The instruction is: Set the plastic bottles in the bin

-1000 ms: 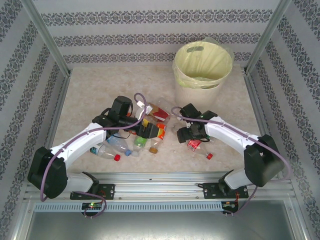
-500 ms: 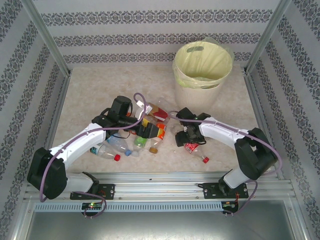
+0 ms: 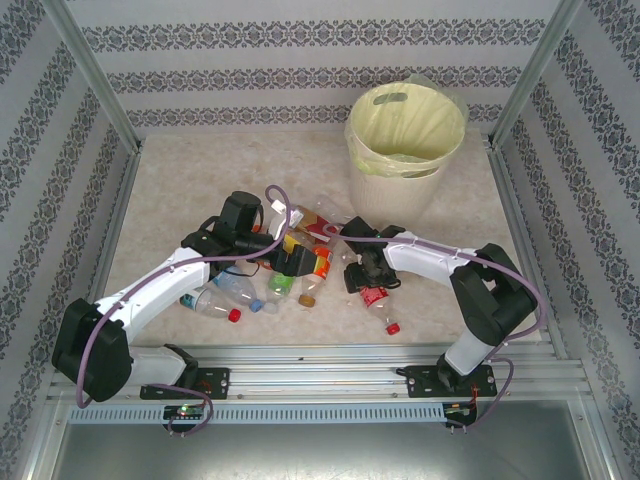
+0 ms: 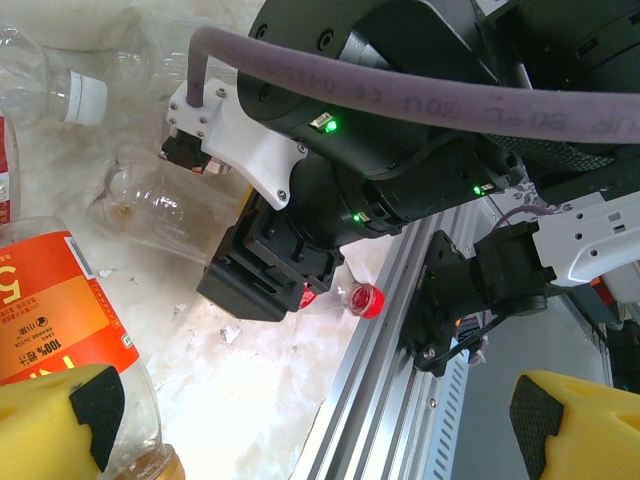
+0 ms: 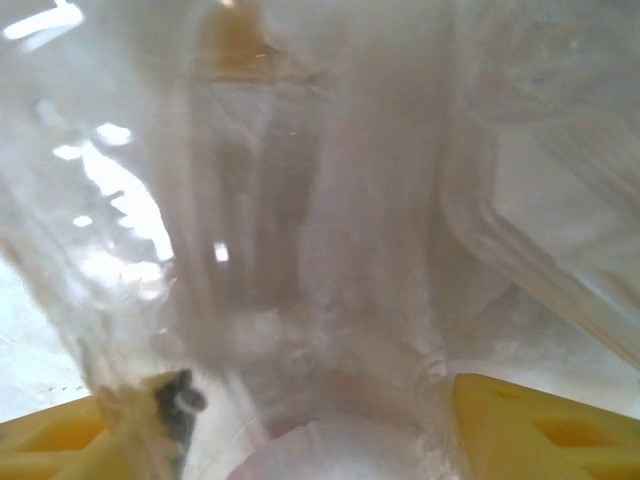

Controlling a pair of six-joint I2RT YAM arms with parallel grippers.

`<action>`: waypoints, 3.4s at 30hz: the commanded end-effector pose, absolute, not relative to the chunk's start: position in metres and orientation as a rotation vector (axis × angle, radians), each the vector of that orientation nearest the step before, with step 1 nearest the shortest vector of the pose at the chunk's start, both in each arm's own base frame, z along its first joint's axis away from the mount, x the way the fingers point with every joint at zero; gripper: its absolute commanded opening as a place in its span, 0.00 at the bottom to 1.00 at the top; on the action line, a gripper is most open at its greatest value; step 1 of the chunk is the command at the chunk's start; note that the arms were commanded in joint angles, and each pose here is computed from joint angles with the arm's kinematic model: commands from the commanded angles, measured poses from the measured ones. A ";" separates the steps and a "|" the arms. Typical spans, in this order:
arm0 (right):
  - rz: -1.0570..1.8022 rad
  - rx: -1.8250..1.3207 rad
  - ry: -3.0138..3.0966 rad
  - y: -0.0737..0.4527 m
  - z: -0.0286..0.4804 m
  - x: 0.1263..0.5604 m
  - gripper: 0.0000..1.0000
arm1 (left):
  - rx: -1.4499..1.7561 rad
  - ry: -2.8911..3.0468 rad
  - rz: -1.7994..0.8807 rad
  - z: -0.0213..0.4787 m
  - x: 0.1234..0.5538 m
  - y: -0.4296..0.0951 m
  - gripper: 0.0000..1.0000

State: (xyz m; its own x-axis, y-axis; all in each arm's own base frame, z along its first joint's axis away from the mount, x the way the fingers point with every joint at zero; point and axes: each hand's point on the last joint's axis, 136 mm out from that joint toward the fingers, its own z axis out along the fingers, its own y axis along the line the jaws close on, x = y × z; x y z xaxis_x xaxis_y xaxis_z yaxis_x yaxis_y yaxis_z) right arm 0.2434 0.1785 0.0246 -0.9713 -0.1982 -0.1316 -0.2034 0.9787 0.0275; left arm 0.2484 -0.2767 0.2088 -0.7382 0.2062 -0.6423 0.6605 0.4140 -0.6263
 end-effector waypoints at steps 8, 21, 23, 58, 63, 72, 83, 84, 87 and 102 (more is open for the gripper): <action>0.197 -0.336 2.851 0.188 0.070 0.248 0.61 | 0.734 2.008 -1.300 0.245 0.248 -0.276 1.00; 0.411 -0.288 2.581 0.202 0.191 0.265 0.57 | 0.733 1.672 -1.332 0.325 0.258 -0.281 1.00; 0.441 -0.269 2.517 0.201 0.215 0.269 0.57 | 0.705 1.626 -1.318 0.338 0.265 -0.281 1.00; 0.321 0.019 1.843 0.139 0.473 0.412 0.54 | 0.470 1.400 -1.312 0.364 0.293 -0.264 1.00; 0.246 0.118 1.794 0.110 0.482 0.435 0.53 | 0.458 1.402 -1.301 0.364 0.293 -0.262 1.00; 0.186 0.190 1.829 0.082 0.464 0.482 0.53 | 0.480 1.439 -1.285 0.358 0.293 -0.265 1.00; 0.227 0.237 2.050 0.063 0.382 0.527 0.53 | 0.577 1.580 -1.091 0.336 0.278 -0.250 1.00; 0.240 0.236 2.078 0.064 0.372 0.528 0.53 | 0.572 1.588 -1.075 0.332 0.278 -0.248 1.00; 0.255 0.233 2.156 0.068 0.341 0.530 0.54 | 0.580 1.599 -1.057 0.327 0.279 -0.248 1.00; 0.251 0.265 2.260 0.064 0.302 0.515 0.77 | 0.623 1.654 -1.027 0.313 0.281 -0.250 1.00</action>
State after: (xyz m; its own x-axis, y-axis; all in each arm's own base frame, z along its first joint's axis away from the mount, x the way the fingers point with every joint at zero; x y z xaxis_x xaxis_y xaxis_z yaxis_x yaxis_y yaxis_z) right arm 0.5226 0.0677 0.2846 -0.6563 0.2642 -0.7068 0.1120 0.9604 0.2550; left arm 0.2779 -0.2519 0.3069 -0.3473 -0.0992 -0.9325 0.7992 0.4889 -0.3496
